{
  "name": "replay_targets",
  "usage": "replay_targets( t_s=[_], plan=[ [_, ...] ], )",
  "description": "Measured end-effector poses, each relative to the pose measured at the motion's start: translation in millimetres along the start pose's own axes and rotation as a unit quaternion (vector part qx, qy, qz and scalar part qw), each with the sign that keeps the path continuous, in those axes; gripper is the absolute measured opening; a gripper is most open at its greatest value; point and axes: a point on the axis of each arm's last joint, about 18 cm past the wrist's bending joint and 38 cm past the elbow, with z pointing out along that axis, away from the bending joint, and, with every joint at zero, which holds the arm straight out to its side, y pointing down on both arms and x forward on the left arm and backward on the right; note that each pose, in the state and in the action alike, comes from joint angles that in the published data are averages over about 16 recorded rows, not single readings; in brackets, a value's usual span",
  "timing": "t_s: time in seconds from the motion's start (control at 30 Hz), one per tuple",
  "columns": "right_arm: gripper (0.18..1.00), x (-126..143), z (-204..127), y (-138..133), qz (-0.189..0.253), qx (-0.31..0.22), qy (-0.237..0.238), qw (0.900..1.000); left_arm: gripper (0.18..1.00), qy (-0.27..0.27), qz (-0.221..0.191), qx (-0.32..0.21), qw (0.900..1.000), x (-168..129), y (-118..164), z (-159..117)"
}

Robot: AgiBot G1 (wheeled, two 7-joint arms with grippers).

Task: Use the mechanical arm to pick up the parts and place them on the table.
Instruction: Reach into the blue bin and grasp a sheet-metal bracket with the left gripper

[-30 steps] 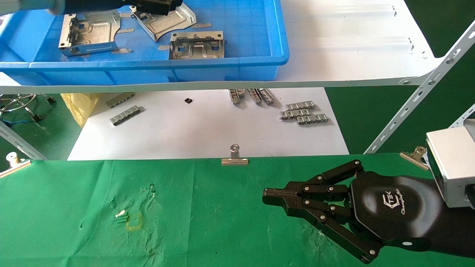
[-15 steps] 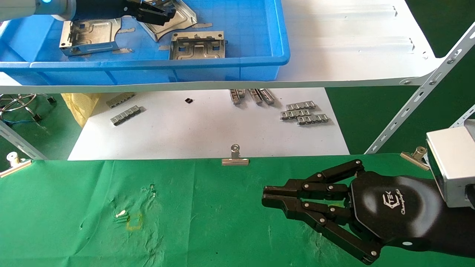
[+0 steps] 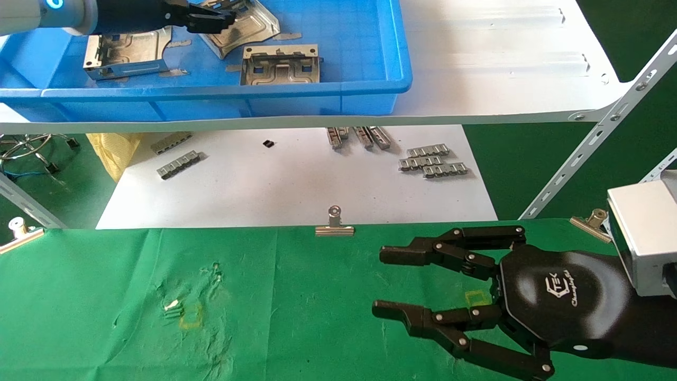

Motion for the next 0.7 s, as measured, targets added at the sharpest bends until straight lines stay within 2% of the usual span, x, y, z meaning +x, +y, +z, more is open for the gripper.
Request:
replay_targets(
  t_s=[0.13, 0.43, 0.7],
  plan=[
    [0.498, 0.0, 0.0, 0.0, 0.000, 0.000, 0.000, 1.000, 0.757, -0.002, -0.005, -0.002, 1.0000, -2.0, 3.3, -0.9],
    [0.703, 0.0, 0.0, 0.0, 0.000, 0.000, 0.000, 1.000, 0.528, -0.005, -0.014, -0.003, 0.9999, -3.9, 9.2, -1.5],
    [0.866, 0.0, 0.0, 0.0, 0.000, 0.000, 0.000, 1.000, 0.365, 0.003, -0.017, 0.016, 0.9997, -4.7, -0.3, -5.5]
  ],
)
